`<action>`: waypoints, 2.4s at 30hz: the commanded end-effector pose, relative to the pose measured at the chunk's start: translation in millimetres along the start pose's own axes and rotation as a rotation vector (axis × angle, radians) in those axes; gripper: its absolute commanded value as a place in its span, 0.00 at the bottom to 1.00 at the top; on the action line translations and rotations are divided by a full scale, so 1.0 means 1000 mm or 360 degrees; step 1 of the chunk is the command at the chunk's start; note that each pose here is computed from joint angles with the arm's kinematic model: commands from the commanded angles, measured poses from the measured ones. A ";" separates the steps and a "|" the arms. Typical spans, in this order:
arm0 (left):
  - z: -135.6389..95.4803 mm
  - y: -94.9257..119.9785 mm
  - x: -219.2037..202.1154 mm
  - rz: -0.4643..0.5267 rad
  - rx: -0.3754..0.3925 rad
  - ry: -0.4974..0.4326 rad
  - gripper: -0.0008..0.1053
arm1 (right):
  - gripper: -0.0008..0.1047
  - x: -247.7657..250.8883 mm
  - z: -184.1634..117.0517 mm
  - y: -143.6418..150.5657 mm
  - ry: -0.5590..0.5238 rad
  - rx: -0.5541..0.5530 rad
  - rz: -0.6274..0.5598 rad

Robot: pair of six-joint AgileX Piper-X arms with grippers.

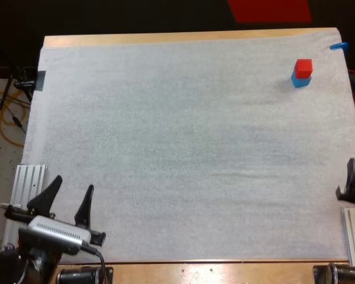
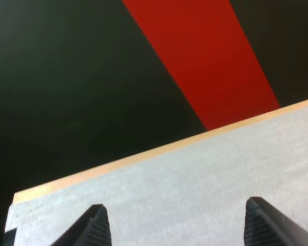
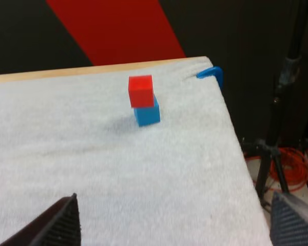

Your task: Stack red cube on blue cube

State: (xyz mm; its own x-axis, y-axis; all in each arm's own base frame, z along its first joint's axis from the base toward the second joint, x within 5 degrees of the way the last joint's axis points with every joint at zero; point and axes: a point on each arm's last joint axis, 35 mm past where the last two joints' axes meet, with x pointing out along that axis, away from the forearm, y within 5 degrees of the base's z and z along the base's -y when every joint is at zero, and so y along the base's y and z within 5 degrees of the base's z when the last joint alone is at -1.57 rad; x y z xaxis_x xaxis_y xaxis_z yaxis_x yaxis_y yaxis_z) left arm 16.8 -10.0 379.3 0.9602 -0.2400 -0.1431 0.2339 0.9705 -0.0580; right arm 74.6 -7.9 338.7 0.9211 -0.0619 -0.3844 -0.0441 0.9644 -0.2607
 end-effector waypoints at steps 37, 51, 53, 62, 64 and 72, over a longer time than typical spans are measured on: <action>-0.064 0.005 0.015 -0.0030 -0.0128 0.0244 0.53 | 0.70 -0.026 -0.053 0.027 -0.0115 -0.0087 0.0352; -0.088 0.010 0.030 -0.0044 -0.0182 0.0360 0.53 | 0.70 -0.024 -0.056 0.028 -0.0089 -0.0078 0.0360; -0.088 0.010 0.030 -0.0044 -0.0182 0.0360 0.53 | 0.70 -0.024 -0.056 0.028 -0.0089 -0.0078 0.0360; -0.088 0.010 0.030 -0.0044 -0.0182 0.0360 0.53 | 0.70 -0.024 -0.055 0.028 -0.0092 -0.0079 0.0359; -0.088 0.010 0.030 -0.0044 -0.0182 0.0360 0.53 | 0.70 -0.024 -0.055 0.028 -0.0093 -0.0079 0.0359; -0.088 0.010 0.030 -0.0044 -0.0182 0.0360 0.53 | 0.70 -0.024 -0.056 0.028 -0.0092 -0.0075 0.0360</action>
State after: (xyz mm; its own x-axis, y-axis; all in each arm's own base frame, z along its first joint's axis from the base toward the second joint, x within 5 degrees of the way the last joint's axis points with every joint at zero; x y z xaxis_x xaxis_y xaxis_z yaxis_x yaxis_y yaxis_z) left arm 32.7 -9.3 285.2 0.8926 -0.2654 -0.3645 0.2198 0.9620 -0.1622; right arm 29.0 5.7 290.4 0.9096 0.1565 -0.3848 -0.2556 0.9411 -0.2214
